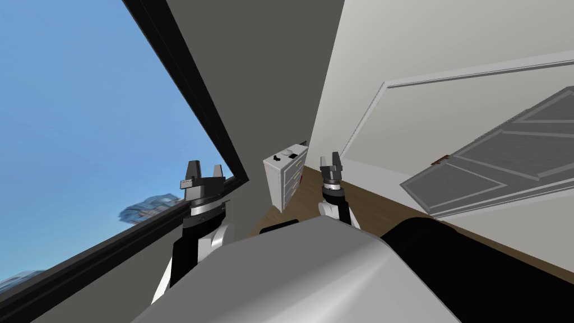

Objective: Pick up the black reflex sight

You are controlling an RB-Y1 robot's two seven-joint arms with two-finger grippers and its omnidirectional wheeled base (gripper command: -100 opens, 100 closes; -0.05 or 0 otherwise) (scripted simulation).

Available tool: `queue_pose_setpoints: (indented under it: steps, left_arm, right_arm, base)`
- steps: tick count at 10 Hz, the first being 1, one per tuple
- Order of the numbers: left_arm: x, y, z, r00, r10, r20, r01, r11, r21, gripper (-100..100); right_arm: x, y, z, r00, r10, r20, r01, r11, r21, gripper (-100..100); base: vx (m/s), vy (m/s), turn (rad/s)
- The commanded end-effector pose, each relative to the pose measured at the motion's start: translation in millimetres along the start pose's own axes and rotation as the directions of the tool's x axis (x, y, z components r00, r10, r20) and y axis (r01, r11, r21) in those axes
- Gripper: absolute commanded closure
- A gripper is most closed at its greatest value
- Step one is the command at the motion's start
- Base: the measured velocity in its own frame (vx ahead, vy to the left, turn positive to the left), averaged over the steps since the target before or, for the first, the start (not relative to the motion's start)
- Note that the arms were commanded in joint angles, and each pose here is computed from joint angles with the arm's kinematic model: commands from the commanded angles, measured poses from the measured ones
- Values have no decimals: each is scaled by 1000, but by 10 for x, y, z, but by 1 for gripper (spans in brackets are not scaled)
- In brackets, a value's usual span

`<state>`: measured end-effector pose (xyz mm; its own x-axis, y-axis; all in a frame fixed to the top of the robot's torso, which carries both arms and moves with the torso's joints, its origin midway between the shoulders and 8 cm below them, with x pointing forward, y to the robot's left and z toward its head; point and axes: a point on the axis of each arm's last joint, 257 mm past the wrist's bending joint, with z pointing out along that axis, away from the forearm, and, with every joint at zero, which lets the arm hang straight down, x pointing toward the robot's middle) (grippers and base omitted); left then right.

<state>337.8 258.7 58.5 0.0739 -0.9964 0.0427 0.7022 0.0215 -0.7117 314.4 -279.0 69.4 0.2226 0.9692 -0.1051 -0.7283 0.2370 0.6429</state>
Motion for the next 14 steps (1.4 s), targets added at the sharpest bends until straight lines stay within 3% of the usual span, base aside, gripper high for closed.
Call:
queue_pose_setpoints:
  steps: [1, 5, 8, 9, 10, 11, 12, 13, 14]
  left_arm:
    - [65, 33, 42, 999, 11, -36, -11, 1000, -5, -100]
    - [261, 278, 253, 988, 61, -143, -67, 997, -40, -100]
    - [341, 326, 397, 982, 74, -171, -81, 996, -36, -100]
    - [362, 463, 460, 977, 95, -191, -108, 992, -63, -100]
    - [392, 413, 511, 977, 92, -194, -103, 994, -45, -100]
    - [398, 562, 572, 971, 114, -211, -132, 988, -75, -100]
    - [437, 507, 640, 971, 111, -214, -126, 990, -56, -100]
    - [430, 662, 700, 965, 134, -227, -157, 984, -87, -100]
    - [475, 608, 780, 964, 132, -230, -151, 986, -70, -100]
  right_arm:
    - [0, 0, 0, 1000, 0, 0, 0, 1000, 0, 0]
    - [0, 0, 0, 1000, 0, 0, 0, 1000, 0, 0]
    - [0, 0, 0, 1000, 0, 0, 0, 1000, 0, 0]
    - [0, 0, 0, 1000, 0, 0, 0, 1000, 0, 0]
    - [0, 0, 0, 1000, 0, 0, 0, 1000, 0, 0]
    - [0, 0, 0, 1000, 0, 0, 0, 1000, 0, 0]
    - [0, 0, 0, 1000, 0, 0, 0, 1000, 0, 0]
    - [0, 0, 0, 1000, 0, 0, 0, 1000, 0, 0]
    - [0, 0, 0, 1000, 0, 0, 0, 1000, 0, 0]
  base:
    - [-16, -17, 4]
    - [-68, -63, 10]
    - [-52, -46, 5]
    - [-59, -53, 5]
    - [-47, -41, 5]
    - [-44, -48, 3]
    - [-37, -47, 4]
    - [-48, -58, 1]
    - [-51, -50, 4]
